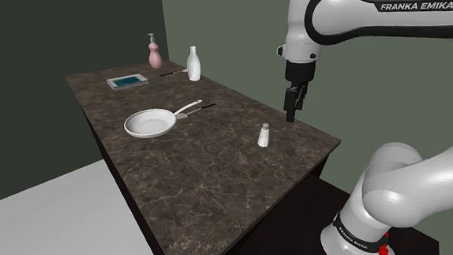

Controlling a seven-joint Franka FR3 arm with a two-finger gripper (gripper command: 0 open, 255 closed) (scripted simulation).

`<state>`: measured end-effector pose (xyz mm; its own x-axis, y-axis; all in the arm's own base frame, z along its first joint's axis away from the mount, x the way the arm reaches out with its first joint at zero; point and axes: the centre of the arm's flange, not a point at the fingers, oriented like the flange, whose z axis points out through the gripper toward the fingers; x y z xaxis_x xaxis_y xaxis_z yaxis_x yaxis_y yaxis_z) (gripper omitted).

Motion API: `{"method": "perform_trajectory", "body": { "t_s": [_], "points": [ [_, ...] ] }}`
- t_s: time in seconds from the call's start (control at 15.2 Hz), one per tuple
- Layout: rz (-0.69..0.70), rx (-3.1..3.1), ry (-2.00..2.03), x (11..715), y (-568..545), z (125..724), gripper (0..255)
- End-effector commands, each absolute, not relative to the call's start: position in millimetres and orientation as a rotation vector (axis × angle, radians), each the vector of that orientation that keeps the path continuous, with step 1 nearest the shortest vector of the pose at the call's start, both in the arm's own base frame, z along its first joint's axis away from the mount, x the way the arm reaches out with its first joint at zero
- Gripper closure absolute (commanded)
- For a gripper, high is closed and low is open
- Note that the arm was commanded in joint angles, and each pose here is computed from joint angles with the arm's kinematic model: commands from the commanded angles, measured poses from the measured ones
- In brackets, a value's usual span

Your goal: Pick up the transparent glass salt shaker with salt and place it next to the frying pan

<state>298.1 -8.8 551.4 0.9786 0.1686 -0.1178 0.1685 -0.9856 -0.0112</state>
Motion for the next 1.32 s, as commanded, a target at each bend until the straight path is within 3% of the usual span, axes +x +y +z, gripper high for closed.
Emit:
{"method": "perform_trajectory", "body": {
  "t_s": [0.0,1.25],
  "points": [
    [0.186,-3.124,-0.266,298.1,-8.8,551.4,0],
    [0.159,-3.187,-0.461,443.8,-130.8,403.5,0]
  ]
}}
